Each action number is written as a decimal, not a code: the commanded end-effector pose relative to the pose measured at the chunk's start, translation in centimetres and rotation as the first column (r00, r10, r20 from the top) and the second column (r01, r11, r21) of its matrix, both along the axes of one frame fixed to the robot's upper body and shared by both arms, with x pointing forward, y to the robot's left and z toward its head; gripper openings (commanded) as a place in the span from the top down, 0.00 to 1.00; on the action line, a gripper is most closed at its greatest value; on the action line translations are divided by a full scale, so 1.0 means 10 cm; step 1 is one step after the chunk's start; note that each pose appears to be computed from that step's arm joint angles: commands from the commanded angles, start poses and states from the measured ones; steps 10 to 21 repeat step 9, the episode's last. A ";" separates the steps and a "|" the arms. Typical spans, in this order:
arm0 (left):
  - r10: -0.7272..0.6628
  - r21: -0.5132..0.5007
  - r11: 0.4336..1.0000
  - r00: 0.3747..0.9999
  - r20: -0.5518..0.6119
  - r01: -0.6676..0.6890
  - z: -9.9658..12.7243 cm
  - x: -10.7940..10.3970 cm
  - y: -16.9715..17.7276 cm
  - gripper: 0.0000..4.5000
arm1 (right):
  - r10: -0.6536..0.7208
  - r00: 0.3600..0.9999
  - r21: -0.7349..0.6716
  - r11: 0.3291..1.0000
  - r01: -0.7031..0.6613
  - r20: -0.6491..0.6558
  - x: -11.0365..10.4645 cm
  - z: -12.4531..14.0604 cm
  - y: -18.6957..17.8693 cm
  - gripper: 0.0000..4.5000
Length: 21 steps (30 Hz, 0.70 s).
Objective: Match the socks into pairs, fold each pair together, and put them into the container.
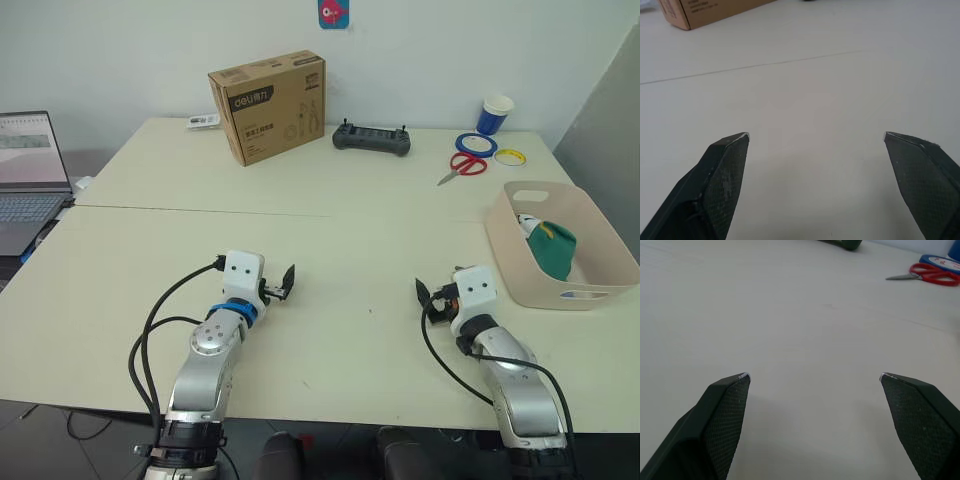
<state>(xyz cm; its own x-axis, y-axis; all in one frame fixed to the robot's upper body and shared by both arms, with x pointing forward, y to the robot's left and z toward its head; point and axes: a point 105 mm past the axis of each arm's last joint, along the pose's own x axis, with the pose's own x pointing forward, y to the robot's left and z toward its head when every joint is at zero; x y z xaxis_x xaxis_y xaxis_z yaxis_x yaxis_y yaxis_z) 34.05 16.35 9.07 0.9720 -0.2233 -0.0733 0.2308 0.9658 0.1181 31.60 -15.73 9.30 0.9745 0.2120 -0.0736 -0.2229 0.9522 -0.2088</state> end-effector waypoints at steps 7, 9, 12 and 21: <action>0.000 0.001 1.000 0.997 0.081 0.000 0.11 -0.08 -0.09 0.00 | 0.037 0.992 0.024 0.999 -0.040 0.118 0.11 0.29 0.07 0.01; 0.004 0.005 1.000 0.997 0.082 -0.004 0.10 -0.09 -0.08 0.00 | 0.031 0.994 0.024 0.999 -0.033 0.108 0.13 0.26 0.06 0.01; 0.004 0.005 1.000 0.997 0.082 -0.004 0.10 -0.09 -0.08 0.00 | 0.031 0.994 0.024 0.999 -0.033 0.108 0.13 0.26 0.06 0.01; 0.004 0.005 1.000 0.997 0.082 -0.004 0.10 -0.09 -0.08 0.00 | 0.031 0.994 0.024 0.999 -0.033 0.108 0.13 0.26 0.06 0.01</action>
